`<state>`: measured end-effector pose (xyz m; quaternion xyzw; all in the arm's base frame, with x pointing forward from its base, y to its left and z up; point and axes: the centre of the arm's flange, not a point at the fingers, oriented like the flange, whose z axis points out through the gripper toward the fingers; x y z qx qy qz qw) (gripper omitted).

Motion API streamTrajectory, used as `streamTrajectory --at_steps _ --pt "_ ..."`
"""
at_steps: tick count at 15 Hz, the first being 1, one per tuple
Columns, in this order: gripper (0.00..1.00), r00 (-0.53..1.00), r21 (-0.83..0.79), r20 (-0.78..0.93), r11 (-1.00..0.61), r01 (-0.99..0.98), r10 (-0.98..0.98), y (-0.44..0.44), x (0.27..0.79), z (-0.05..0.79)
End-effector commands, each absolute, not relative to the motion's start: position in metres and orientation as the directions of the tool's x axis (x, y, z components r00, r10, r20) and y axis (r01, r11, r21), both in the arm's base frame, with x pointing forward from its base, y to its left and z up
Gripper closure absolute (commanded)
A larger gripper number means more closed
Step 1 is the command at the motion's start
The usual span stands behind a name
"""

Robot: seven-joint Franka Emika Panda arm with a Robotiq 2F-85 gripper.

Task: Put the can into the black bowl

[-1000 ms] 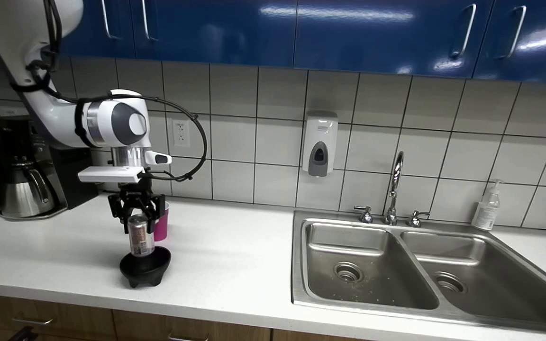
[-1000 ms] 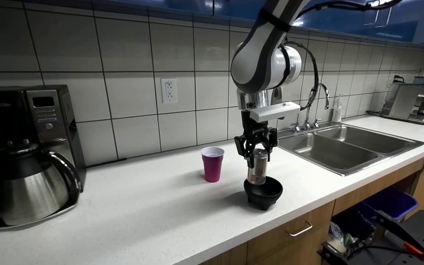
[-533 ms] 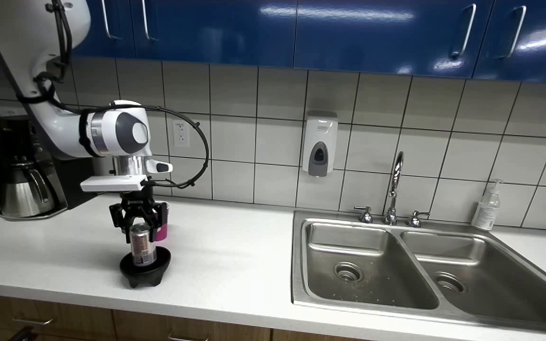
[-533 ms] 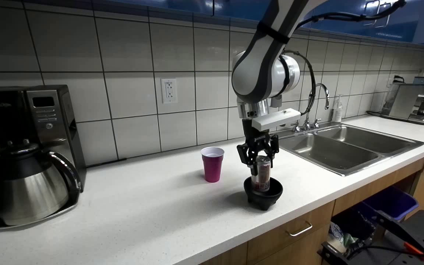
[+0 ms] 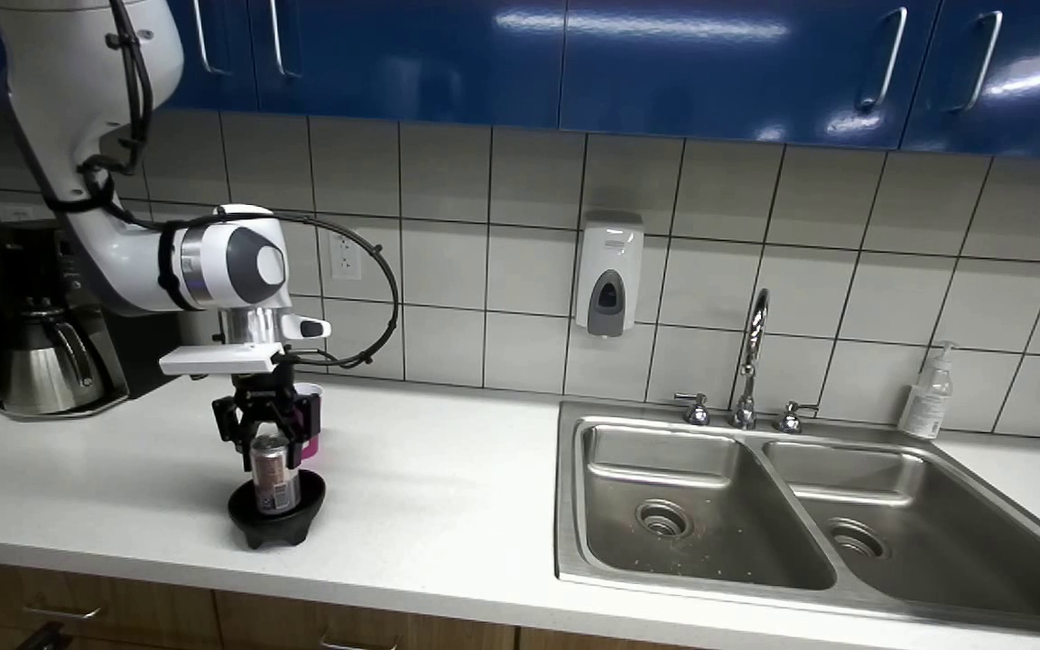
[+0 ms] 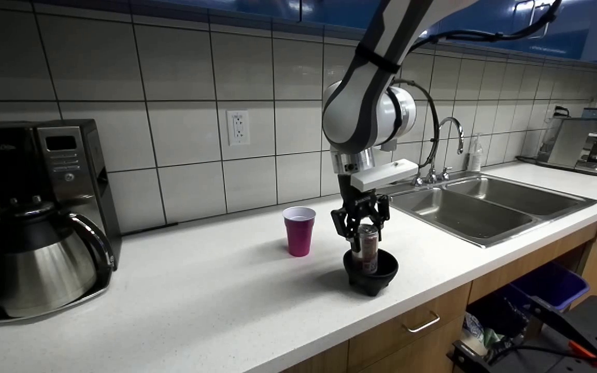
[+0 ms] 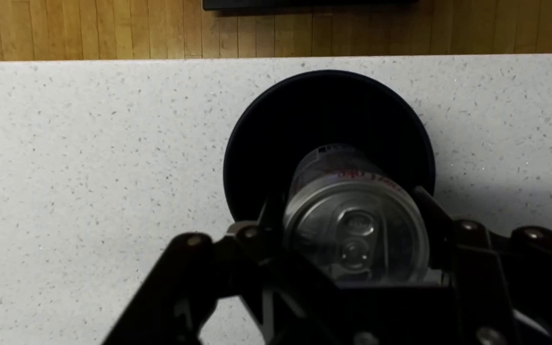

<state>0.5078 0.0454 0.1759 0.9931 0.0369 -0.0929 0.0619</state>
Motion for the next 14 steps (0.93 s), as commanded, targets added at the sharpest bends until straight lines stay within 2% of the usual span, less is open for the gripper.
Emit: streamTrajectory --at_steps 1,12,13,14 --pt "0.6 0.983 0.147 -0.174 -0.986 0.078 0.051 0.047 0.516 0.171" --pt "0.6 0.982 0.165 -0.18 -0.983 0.085 0.055 0.05 0.518 0.155" --pt "0.11 0.982 0.167 -0.183 -0.982 0.087 0.056 0.051 0.517 0.155" --pt "0.09 0.981 0.168 -0.184 -0.982 0.086 0.055 0.052 0.517 0.156"
